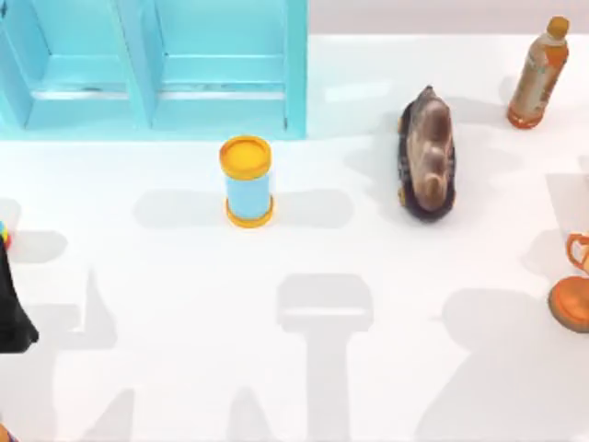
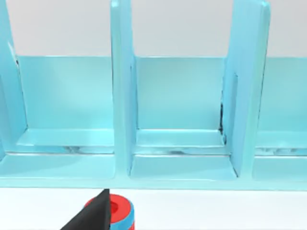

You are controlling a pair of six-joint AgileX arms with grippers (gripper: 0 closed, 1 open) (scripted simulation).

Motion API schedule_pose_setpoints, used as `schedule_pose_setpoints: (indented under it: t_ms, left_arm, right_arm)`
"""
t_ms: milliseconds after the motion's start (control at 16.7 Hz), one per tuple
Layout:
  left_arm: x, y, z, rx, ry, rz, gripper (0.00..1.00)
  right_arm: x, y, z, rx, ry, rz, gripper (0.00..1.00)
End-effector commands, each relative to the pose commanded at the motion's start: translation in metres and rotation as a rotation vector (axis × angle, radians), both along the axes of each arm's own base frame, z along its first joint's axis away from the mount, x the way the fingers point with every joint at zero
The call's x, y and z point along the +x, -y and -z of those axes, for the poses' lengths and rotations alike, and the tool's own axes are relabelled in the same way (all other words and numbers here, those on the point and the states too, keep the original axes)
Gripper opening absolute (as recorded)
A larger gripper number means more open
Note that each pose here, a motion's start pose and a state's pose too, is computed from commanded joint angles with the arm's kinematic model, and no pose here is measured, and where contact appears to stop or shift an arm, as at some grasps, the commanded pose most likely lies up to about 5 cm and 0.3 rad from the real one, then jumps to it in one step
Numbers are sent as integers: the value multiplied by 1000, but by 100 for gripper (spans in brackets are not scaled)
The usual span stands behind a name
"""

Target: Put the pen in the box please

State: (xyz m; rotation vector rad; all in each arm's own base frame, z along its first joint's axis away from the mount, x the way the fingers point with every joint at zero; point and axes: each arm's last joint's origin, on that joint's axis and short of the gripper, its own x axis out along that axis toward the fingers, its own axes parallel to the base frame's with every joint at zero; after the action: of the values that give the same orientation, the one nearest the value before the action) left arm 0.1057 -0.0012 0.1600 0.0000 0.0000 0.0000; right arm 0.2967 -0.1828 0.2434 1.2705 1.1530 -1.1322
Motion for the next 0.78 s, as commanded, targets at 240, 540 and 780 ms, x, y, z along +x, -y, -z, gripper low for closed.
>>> schedule_pose_setpoints:
  t_ms: [240, 540, 780]
  left_arm:
    - [0, 0, 0, 0, 0, 0, 100]
    - [0, 0, 0, 0, 0, 0, 100]
    - [0, 0, 0, 0, 0, 0, 100]
  right_arm:
    - [7, -15, 1, -1, 36, -39, 0]
    - [12, -23, 12, 29, 123, -32, 0]
    - [11, -25, 34, 38, 110, -11, 0]
